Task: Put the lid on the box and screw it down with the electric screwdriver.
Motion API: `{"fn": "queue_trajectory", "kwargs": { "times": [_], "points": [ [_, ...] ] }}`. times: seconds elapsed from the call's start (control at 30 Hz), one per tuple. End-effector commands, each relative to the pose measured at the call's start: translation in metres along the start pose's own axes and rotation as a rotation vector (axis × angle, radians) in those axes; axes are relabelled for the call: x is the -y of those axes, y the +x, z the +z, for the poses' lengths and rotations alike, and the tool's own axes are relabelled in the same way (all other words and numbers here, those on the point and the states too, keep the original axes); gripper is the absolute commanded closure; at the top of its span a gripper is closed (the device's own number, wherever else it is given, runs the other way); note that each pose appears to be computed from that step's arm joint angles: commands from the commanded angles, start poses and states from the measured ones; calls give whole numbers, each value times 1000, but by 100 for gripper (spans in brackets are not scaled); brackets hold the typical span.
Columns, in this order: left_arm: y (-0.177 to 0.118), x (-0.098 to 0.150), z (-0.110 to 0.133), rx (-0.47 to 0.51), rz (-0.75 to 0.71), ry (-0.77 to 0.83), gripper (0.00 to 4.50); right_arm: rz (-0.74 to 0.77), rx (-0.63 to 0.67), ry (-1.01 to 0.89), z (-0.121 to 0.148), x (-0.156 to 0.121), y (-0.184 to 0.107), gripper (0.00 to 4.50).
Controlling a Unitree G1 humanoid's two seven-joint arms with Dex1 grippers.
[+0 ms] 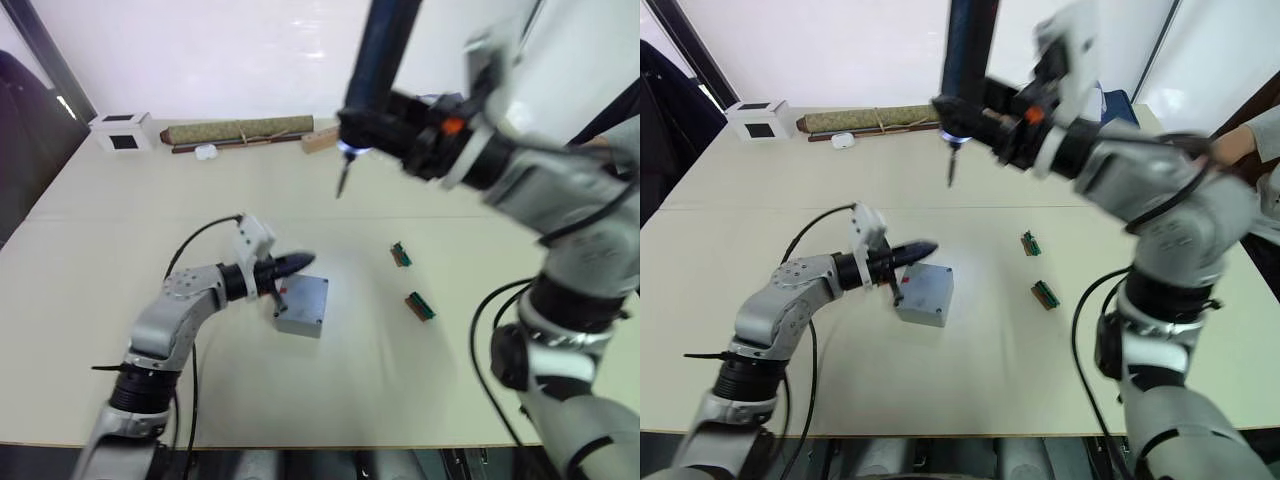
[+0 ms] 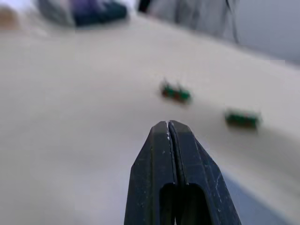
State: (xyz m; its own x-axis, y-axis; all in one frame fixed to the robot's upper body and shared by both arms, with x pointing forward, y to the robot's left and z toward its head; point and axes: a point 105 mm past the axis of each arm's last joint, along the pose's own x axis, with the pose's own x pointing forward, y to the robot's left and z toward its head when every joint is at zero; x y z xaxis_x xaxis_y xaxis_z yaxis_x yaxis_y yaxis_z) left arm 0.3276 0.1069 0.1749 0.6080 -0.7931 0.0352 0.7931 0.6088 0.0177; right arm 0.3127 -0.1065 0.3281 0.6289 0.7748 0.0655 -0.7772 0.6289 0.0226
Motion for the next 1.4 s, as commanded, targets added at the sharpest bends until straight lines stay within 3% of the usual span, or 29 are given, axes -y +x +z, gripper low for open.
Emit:
{"fn": "queue_trajectory", "kwargs": {
  "times": [0.03, 0.13, 0.27, 0.43, 0.5, 0.57, 1.07, 1.13, 1.27, 1.4],
  "points": [
    [-7, 17, 20, -34, -145, -5, 450, -193, -116, 35, -8, 38, -32, 241],
    [-16, 40, 32, -60, -329, -16, 450, -301, -303, 121, -31, 60, -64, 241],
    [-20, 61, 33, -177, -485, 92, 450, -449, -593, 242, -72, 84, -119, 241],
    [-23, 69, 29, -225, -561, 119, 450, -448, -711, 333, -90, 82, -141, 241],
    [-25, 71, 8, -334, -586, 220, 450, -498, -824, 374, -112, 83, -162, 241],
    [-27, 75, -4, -366, -613, 236, 450, -552, -941, 353, -136, 86, -180, 241],
    [-28, 87, 4, -321, -642, 218, 450, -589, -1030, 390, -171, 103, -202, 241],
    [-28, 86, 5, -319, -641, 217, 450, -593, -1037, 392, -173, 104, -204, 142],
    [-28, 85, 5, -316, -635, 215, 450, -595, -1040, 388, -174, 106, -206, 17],
    [-27, 76, 7, -312, -596, 209, 450, -617, -1016, 309, -160, 114, -206, 7]
  ]
}}
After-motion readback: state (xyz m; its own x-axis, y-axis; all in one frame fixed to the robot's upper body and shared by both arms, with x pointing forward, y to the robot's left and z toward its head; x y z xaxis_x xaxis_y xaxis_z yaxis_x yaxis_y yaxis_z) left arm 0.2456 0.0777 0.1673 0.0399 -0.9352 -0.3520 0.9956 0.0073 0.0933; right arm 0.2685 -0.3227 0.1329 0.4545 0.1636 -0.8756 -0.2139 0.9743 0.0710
